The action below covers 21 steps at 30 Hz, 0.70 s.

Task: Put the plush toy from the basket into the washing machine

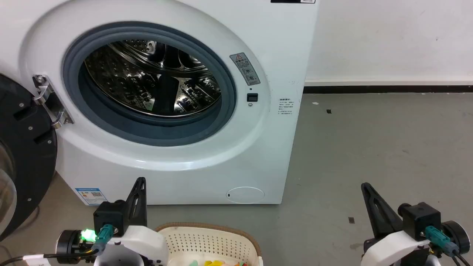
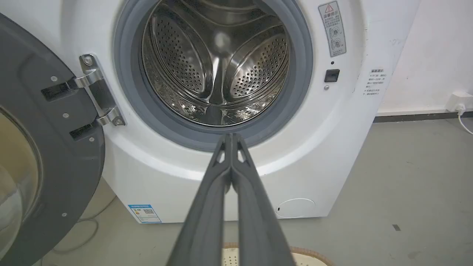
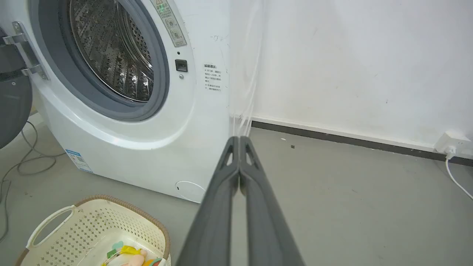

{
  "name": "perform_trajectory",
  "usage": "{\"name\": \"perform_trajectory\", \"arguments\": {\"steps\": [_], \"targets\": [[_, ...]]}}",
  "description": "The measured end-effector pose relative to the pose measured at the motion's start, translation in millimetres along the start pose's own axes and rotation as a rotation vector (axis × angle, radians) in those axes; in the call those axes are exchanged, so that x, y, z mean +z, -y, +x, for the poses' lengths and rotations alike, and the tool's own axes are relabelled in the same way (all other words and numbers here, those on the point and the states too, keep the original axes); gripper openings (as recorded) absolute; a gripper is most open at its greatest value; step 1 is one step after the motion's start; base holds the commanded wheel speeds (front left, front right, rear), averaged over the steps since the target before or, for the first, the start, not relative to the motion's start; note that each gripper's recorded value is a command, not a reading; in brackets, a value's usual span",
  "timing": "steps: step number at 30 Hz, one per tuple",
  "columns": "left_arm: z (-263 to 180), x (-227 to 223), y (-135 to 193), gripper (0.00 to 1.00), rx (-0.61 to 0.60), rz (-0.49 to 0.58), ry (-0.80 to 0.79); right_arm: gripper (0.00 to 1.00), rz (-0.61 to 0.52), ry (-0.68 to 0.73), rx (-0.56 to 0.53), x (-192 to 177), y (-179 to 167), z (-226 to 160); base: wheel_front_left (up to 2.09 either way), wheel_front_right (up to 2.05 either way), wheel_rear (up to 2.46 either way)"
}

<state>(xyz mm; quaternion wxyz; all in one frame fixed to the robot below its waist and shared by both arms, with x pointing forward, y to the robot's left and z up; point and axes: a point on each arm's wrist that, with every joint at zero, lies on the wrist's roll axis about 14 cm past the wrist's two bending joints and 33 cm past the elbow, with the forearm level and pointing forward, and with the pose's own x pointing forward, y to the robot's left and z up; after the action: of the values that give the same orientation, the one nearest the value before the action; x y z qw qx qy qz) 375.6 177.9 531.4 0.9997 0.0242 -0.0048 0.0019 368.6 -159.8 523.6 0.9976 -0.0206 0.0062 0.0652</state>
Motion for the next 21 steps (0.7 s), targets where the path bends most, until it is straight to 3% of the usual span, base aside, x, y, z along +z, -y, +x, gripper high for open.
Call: {"name": "perform_trajectory", "arguments": {"steps": [21], "targets": [[0.0,0.0,-0.1,0.0,0.0,0.0,0.0,0.0,0.0,0.0,0.0,0.0,-0.1,0.0,0.0,0.0,0.0]]}}
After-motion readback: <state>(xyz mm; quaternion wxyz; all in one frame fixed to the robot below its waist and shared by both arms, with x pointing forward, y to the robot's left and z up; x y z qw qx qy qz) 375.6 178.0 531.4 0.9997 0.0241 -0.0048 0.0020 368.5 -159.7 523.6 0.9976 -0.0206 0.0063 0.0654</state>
